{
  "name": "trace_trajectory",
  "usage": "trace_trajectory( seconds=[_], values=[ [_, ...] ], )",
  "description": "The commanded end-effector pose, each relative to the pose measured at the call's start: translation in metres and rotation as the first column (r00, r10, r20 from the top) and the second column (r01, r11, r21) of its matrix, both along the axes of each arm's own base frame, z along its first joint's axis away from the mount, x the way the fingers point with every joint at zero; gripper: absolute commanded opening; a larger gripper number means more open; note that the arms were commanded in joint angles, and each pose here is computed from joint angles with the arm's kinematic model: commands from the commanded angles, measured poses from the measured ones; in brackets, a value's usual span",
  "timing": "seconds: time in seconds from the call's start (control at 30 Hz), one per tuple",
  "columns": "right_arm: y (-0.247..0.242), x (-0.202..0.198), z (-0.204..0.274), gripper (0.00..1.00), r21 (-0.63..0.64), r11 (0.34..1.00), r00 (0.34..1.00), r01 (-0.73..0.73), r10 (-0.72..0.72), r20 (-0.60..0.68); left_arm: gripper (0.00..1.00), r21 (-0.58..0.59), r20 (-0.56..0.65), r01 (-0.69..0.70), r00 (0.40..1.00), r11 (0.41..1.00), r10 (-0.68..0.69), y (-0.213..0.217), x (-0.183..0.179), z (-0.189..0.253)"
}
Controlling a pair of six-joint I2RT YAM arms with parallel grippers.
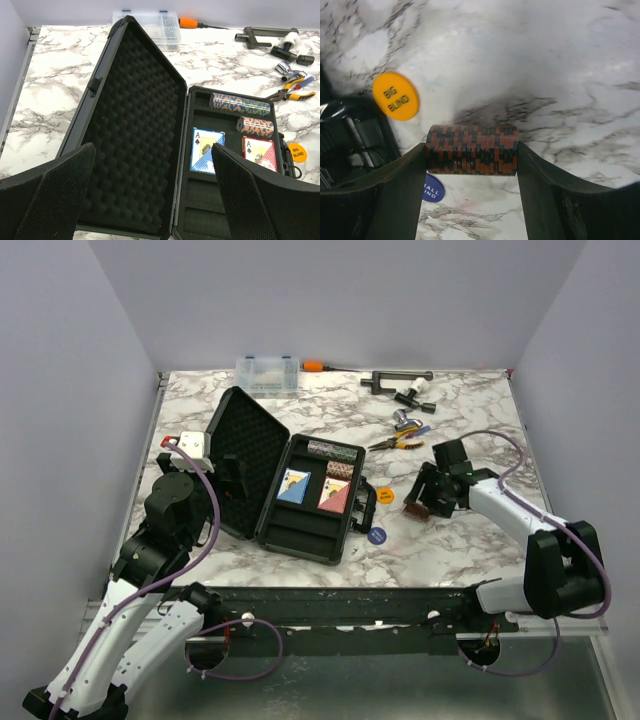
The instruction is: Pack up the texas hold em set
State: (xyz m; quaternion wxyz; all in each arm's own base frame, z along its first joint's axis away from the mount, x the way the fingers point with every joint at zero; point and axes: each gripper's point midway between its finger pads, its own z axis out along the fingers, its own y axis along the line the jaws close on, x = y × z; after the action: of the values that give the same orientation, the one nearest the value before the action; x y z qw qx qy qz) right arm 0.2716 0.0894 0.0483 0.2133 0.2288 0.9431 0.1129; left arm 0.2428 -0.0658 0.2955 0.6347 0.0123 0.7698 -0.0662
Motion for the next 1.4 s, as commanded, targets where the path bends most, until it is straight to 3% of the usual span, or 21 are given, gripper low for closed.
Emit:
trace_trajectory(
  seconds=[0.0,0.2,0.4,0.9,1.0,1.07,1.2,1.3,1.37],
  values=[
    [0.024,0.016,0.009,0.2,-0.127,0.973,0.979,-0.191,0.197,0.041,0.98,0.0,-0.017,0.013,1.0,1.0,-0.013,-0.002,0.0,-0.004],
    [0.025,0.016,-0.001,0.15,-0.196,0.954,0.973,-0.227,0.231,-0.006,0.98,0.004,-0.023,0.012,1.0,1.0,-0.012,-0.002,0.001,-0.006],
    [0.023,0.012,-0.005,0.16,-0.266,0.933,0.97,-0.243,0.235,-0.061,0.98,0.005,-0.027,0.012,1.0,1.0,-0.012,-0.002,0.002,-0.006],
    [0.03,0.004,-0.004,0.51,-0.316,0.906,0.96,-0.281,0.261,-0.104,0.98,0.009,-0.031,0.01,0.999,1.0,-0.009,-0.002,0.002,-0.008],
    [0.028,0.003,-0.003,0.54,-0.326,0.903,0.959,-0.282,0.261,-0.105,0.98,0.008,-0.028,0.009,1.0,1.0,-0.009,-0.002,0.002,-0.007],
    [0.028,0.002,-0.003,0.67,-0.323,0.903,0.959,-0.282,0.261,-0.108,0.98,0.007,-0.029,0.01,1.0,1.0,-0.009,-0.002,0.002,-0.007],
    [0.032,0.0,-0.003,0.7,-0.306,0.906,0.956,-0.292,0.27,-0.112,0.98,0.005,-0.028,0.013,1.0,1.0,-0.013,-0.003,0.001,-0.006],
    [0.033,-0.001,-0.003,0.88,-0.304,0.906,0.955,-0.295,0.271,-0.118,0.98,0.005,-0.028,0.013,1.0,1.0,-0.013,-0.003,0.001,-0.007],
    [0.033,-0.002,-0.004,0.89,-0.305,0.906,0.955,-0.294,0.267,-0.127,0.98,0.004,-0.026,0.013,1.0,1.0,-0.013,-0.002,0.001,-0.006]
  ],
)
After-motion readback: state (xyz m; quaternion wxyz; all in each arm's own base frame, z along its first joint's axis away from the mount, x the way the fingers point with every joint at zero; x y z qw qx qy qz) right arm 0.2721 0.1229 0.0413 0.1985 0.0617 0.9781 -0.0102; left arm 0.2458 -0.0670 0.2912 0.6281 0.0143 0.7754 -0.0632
